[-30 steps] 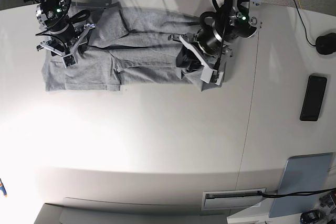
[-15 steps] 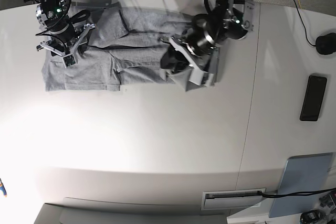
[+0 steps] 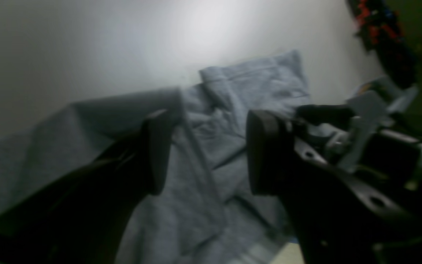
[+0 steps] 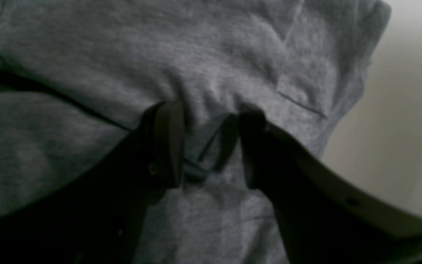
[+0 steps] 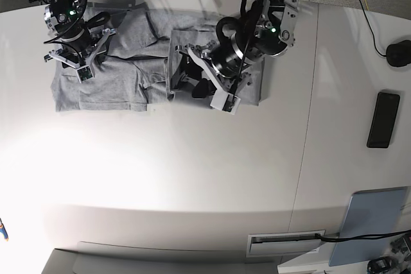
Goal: Fold the T-shirt properly
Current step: 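Lift the strip end with the left gripper and fold it toward the middle, then move the right gripper to the strip's other end and grasp it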
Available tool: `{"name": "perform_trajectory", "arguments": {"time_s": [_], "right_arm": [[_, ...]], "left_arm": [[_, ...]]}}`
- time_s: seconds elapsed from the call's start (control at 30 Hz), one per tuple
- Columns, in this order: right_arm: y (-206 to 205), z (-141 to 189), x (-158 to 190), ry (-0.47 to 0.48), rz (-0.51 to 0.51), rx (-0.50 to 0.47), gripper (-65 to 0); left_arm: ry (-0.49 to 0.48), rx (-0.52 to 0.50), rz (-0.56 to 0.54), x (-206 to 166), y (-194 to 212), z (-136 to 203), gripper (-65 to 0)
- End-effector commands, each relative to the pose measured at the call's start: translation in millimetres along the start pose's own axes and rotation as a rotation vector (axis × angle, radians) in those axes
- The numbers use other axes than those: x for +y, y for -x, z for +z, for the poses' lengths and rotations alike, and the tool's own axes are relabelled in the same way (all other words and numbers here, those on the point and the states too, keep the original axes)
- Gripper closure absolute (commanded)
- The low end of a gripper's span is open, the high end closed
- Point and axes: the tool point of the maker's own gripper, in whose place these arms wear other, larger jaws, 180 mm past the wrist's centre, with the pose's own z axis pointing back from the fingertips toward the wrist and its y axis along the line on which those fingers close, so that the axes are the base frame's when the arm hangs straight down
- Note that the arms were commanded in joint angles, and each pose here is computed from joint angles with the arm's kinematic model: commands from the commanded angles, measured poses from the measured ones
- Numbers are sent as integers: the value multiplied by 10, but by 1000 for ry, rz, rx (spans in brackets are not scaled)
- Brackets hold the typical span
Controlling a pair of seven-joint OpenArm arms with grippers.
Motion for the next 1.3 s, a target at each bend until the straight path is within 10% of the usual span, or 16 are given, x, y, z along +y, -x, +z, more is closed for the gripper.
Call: {"name": "perform_trajectory", "arguments": {"time_s": [0.0, 0.53, 0.9, 1.27], "right_arm": [[-84, 25, -92, 25, 13, -29, -249], [74, 417, -879, -54, -306, 1, -252], [337, 376, -987, -39, -351, 82, -427], [388, -60, -743, -337, -684, 103, -426]], "left_arm": [[20, -42, -34, -58, -141, 10, -335], [-105, 26, -311, 399, -40, 153, -335], [-60, 4, -303, 273, -70, 118, -335], [-60, 5, -303, 273, -68, 119, -335]]}}
